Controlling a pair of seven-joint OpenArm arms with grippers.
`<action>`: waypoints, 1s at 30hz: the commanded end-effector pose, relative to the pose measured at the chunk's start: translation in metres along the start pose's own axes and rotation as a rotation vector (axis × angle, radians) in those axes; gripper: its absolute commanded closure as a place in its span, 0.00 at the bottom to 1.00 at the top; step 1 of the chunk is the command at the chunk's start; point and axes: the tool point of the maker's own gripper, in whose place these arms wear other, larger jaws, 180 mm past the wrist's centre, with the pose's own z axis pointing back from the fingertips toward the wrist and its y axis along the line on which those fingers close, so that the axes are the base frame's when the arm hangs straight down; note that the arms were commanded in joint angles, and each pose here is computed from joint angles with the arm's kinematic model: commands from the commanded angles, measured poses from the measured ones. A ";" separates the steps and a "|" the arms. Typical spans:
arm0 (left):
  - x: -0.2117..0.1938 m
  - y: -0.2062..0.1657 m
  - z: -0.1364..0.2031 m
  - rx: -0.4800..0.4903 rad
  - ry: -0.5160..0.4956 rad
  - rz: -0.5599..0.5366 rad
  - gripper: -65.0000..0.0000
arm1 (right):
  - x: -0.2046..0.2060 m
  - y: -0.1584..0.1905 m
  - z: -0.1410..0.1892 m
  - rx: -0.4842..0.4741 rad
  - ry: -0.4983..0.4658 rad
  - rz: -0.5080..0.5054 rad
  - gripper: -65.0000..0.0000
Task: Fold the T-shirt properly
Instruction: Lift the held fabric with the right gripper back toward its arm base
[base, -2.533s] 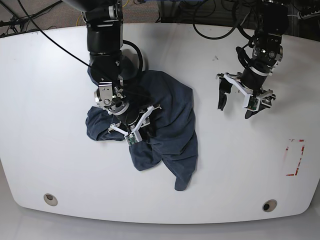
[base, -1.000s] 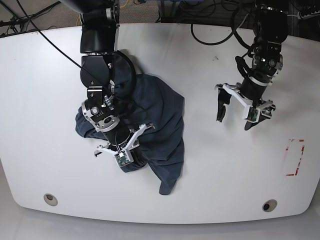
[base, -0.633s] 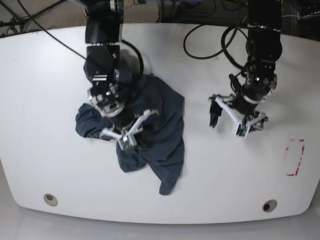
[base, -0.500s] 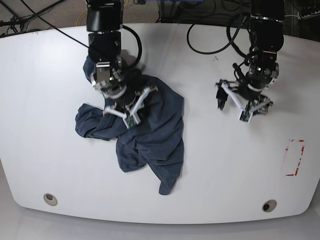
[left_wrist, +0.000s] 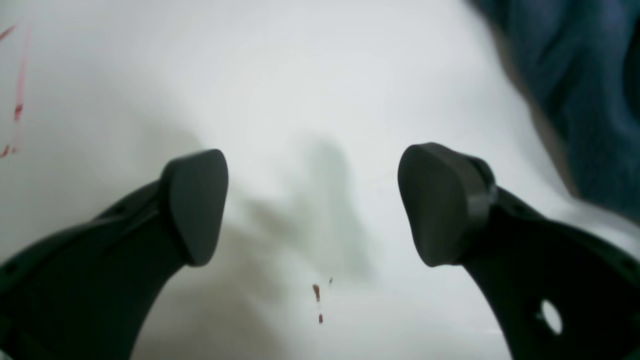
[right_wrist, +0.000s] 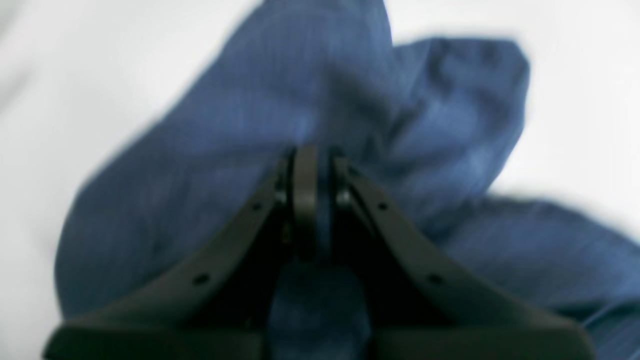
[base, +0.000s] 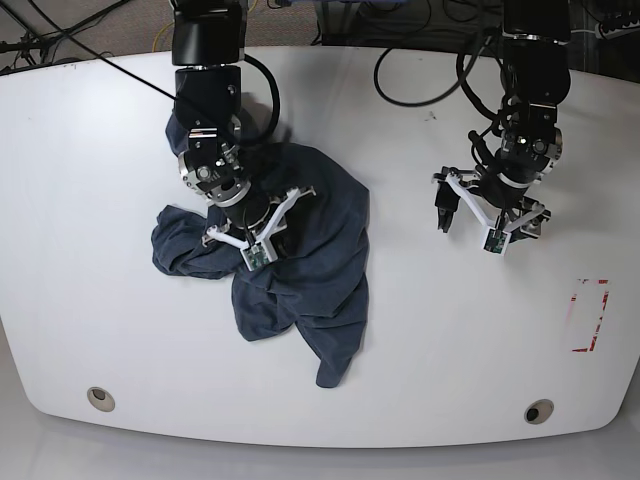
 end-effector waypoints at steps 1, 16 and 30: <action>0.046 0.002 0.012 0.008 -0.144 -0.025 0.19 | 0.027 -0.003 0.002 -0.004 -0.079 0.016 0.94; 0.050 0.001 0.015 0.008 -0.155 -0.030 0.19 | 0.064 -0.014 0.004 -0.030 -0.124 0.065 0.94; 0.048 -0.015 0.015 -0.079 -0.153 -0.106 0.19 | 0.108 -0.028 0.031 -0.102 -0.166 0.142 0.94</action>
